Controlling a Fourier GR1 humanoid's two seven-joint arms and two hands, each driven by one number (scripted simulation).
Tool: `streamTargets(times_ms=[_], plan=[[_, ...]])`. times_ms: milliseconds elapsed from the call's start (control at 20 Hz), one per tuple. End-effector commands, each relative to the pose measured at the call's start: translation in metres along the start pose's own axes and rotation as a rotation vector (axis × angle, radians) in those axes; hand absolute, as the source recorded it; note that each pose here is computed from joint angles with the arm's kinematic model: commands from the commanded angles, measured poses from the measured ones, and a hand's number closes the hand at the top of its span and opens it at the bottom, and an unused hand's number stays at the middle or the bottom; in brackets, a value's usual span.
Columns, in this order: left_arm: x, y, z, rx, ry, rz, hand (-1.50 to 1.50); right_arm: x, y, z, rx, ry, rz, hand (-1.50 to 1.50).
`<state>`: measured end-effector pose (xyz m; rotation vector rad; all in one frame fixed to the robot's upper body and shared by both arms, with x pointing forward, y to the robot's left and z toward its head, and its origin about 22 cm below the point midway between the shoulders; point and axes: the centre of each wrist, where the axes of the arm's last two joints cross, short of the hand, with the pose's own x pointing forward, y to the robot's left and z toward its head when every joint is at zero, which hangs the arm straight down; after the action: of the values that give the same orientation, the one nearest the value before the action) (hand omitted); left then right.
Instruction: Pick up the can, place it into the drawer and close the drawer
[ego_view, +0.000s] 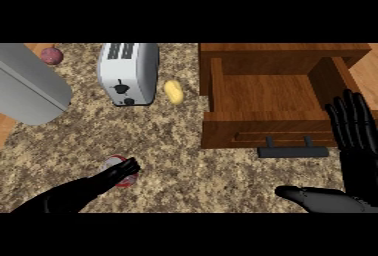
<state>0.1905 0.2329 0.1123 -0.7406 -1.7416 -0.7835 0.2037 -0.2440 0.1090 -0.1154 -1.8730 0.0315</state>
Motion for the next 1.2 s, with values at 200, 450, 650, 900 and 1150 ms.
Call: streamTargets(times_ms=[200, 450, 650, 900, 1150], plan=[[0.011, 0.048, 0.055, -0.164, 0.066, 0.058, -1.5, -0.008, -0.032, 0.026, -0.031, 0.084, 0.03, -1.5], [0.017, 0.065, 0.068, -0.138, 0.105, 0.082, -1.5, 0.001, -0.031, 0.024, -0.041, 0.087, 0.019, -1.5], [0.011, 0.068, 0.059, -0.114, 0.115, 0.102, -1.5, -0.004, -0.037, 0.044, -0.035, 0.082, 0.017, -1.5], [0.003, 0.088, 0.047, -0.103, 0.144, 0.082, -1.5, -0.01, -0.052, 0.019, -0.048, 0.088, 0.012, -1.5], [-0.024, 0.077, 0.059, -0.09, 0.147, 0.089, -1.5, -0.024, -0.043, 0.044, -0.036, 0.095, 0.046, -1.5]])
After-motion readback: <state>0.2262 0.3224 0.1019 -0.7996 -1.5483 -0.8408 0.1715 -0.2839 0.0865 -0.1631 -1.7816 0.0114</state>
